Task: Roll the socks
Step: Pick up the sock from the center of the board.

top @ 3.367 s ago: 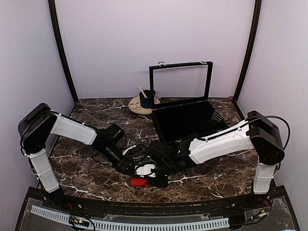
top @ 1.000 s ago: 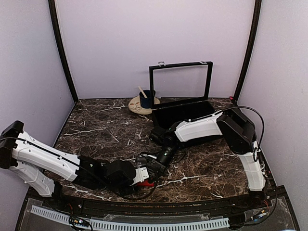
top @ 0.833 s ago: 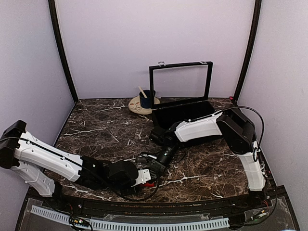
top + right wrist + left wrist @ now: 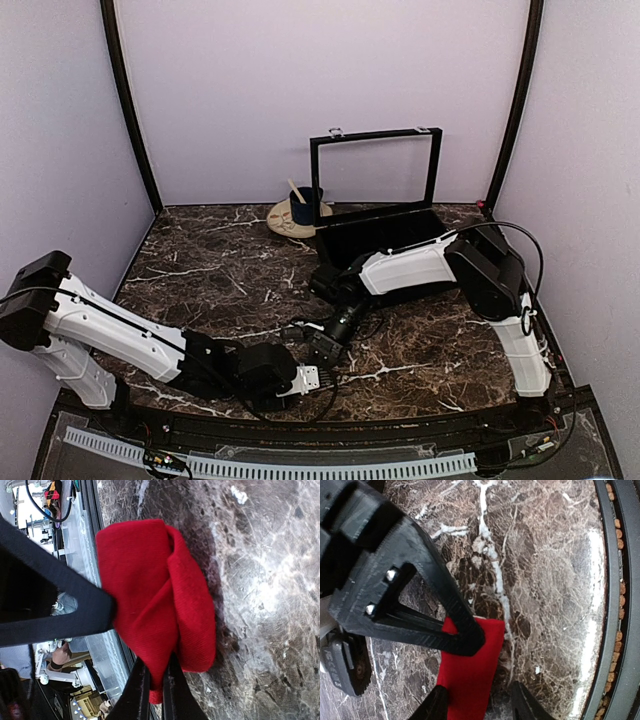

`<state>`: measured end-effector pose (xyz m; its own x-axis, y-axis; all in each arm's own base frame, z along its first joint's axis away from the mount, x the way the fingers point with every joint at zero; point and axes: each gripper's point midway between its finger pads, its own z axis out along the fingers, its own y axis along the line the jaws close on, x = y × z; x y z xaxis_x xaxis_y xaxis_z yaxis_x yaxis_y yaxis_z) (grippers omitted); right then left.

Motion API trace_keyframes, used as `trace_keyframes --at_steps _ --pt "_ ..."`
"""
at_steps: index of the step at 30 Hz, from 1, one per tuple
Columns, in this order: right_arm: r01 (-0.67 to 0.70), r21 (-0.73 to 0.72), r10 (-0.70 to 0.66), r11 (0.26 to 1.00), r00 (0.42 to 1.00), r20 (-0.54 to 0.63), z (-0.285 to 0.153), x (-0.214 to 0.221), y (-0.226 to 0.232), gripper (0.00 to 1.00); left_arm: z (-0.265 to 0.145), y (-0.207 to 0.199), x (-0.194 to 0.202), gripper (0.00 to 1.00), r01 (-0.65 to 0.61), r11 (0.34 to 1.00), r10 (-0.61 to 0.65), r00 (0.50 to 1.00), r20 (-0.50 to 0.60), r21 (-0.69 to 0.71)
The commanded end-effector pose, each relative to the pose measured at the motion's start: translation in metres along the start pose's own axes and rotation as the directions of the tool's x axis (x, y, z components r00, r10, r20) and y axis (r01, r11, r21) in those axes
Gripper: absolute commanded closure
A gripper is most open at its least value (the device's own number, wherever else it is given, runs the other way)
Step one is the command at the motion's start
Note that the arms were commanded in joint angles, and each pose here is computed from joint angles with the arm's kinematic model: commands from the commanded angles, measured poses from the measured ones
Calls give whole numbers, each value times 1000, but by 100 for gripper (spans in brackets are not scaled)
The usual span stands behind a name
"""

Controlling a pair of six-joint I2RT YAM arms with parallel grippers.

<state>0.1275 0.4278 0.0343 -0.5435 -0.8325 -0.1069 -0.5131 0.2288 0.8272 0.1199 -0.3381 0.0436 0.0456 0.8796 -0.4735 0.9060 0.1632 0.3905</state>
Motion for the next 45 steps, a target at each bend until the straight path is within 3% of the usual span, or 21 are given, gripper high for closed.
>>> trace_keyframes --at_steps 1,20,37,45 --pt "-9 -11 9 1000 1000 -7 -1 0 -4 100 5 -1 -4 53 -21 1000 21 1000 -7 -11" --pt "-16 -31 15 999 1000 -11 -2 1 -2 100 25 -5 16 52 -45 999 45 994 -103 -3" --pt "-30 -45 30 999 1000 1 -7 0 -3 100 42 -34 32 71 78 971 -26 975 -223 227" --pt "-40 -37 40 999 999 13 -12 0 -6 86 46 -49 36 83 145 941 -55 957 -285 305"
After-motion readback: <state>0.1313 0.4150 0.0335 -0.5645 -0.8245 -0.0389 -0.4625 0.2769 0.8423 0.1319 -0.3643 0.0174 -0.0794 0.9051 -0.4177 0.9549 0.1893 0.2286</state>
